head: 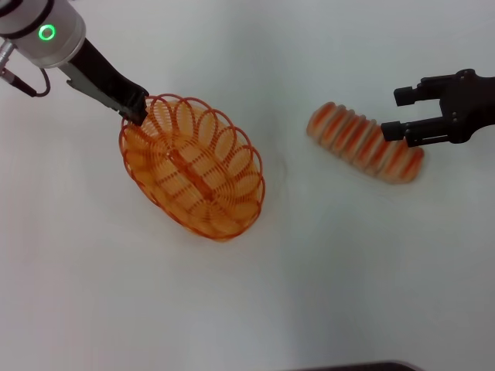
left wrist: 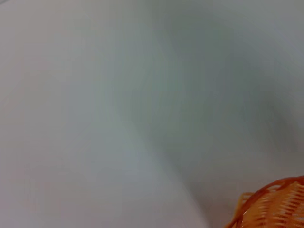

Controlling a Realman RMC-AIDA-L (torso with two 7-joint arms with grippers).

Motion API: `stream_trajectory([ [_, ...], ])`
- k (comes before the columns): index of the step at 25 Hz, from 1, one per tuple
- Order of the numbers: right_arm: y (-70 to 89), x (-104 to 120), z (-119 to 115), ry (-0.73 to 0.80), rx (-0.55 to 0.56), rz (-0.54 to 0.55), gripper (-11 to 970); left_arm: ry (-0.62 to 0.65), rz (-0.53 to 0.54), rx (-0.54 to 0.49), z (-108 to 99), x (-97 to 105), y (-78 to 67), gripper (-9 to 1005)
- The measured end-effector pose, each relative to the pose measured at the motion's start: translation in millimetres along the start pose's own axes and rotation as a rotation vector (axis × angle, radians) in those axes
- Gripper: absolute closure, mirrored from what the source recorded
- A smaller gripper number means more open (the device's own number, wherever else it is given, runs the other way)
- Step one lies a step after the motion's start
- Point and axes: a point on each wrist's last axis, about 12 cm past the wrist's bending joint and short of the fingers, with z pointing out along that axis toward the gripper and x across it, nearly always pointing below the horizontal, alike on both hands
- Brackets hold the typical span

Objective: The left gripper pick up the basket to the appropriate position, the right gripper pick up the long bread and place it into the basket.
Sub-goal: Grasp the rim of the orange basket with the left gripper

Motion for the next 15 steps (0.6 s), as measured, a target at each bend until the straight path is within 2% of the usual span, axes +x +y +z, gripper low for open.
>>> stream_trajectory([
  [9,-2.1,-1.9,-2.9,-0.016,0.013,0.008,182,-0.008,-0.112,0.089,-7.7,8.5,10.6,913],
  [15,-4.3,-1.7,-5.8,-0.030,0.033,0.030,182,-0.009,-0.194,0.128,-5.5,16.6,15.8,914],
])
